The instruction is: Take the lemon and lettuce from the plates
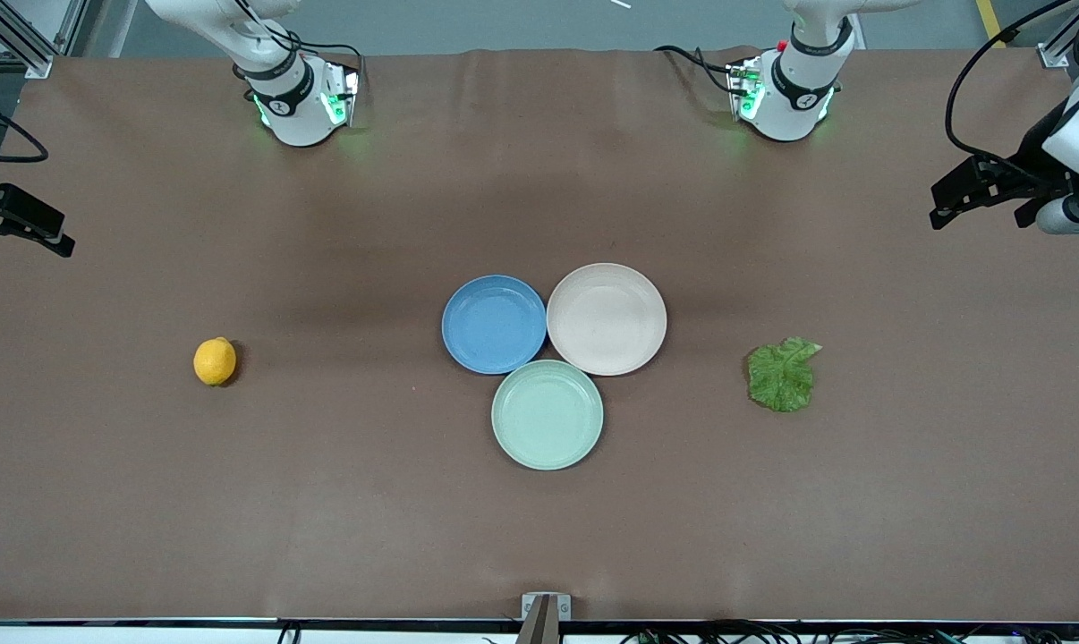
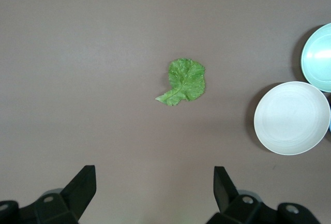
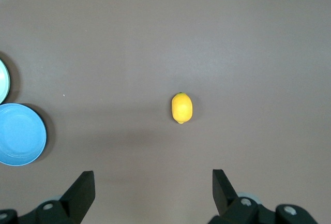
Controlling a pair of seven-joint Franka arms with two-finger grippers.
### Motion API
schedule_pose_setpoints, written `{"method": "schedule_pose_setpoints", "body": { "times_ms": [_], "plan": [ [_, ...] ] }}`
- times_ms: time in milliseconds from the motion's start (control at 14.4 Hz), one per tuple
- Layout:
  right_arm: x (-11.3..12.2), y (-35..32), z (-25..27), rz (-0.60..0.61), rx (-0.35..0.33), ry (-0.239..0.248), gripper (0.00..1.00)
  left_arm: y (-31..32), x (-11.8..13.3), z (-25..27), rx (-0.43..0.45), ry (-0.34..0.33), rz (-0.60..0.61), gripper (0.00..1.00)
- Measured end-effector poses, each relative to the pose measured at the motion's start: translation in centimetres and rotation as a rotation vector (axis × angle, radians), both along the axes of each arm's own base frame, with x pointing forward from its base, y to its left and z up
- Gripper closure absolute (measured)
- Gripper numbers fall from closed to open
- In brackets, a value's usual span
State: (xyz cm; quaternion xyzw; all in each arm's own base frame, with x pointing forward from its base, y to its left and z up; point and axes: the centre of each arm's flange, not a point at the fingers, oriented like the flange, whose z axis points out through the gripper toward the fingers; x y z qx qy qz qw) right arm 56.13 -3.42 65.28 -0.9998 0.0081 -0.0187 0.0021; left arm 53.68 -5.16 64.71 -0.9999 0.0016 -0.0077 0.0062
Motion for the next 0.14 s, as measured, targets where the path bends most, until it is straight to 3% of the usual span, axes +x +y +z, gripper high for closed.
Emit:
{"method": "schedule_pose_setpoints", "body": {
  "times_ms": [138],
  "plan": [
    [0.0, 0.0, 0.0, 0.0, 0.0, 0.0, 0.0, 0.0, -0.03, 0.16, 0.0, -0.001, 0.0, 0.0]
  ]
}}
